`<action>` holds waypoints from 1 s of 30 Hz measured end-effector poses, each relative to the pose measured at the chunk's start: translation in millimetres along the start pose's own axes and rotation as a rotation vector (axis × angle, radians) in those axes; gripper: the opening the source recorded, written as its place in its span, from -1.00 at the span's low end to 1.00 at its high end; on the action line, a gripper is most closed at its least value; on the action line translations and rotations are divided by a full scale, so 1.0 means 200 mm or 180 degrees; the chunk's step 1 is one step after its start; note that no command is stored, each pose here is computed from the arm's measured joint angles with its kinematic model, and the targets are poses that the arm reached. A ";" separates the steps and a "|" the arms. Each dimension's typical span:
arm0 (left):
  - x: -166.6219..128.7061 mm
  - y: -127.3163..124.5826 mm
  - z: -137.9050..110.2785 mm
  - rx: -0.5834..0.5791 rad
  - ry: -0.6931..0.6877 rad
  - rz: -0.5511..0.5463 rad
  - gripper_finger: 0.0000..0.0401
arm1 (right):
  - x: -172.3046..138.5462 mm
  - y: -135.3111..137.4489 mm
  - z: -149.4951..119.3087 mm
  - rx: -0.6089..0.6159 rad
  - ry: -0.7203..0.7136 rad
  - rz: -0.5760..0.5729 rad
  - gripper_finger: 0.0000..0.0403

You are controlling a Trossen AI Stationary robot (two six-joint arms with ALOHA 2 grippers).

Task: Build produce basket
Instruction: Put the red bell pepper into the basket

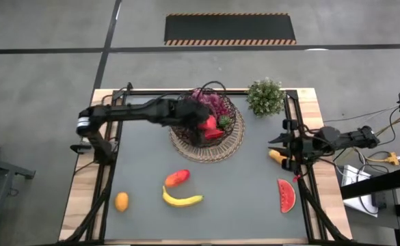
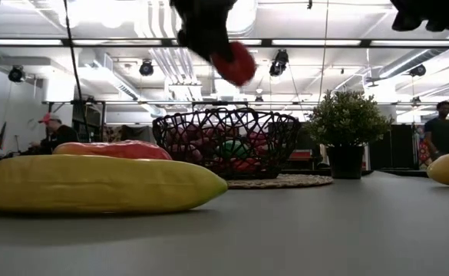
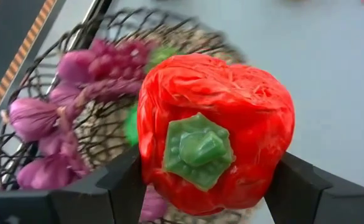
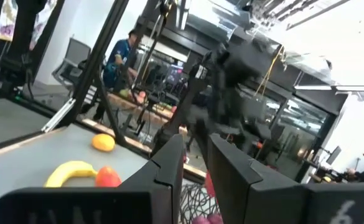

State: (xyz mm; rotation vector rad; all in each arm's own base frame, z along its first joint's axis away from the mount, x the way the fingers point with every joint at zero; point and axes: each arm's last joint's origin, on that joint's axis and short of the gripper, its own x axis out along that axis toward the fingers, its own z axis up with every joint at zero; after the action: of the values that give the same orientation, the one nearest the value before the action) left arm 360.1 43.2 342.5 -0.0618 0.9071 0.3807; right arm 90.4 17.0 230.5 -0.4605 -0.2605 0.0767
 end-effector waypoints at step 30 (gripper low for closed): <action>0.58 0.42 -0.07 -0.0173 0.0679 0.0411 0.22 | 0.00 0.00 0.00 -0.0007 0.0004 -0.0028 -0.69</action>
State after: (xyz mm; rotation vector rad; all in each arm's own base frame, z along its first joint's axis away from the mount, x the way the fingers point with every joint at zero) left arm 385.5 152.2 252.8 -0.0956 1.1148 0.5260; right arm 90.0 16.7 230.9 -0.4614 -0.2615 0.0675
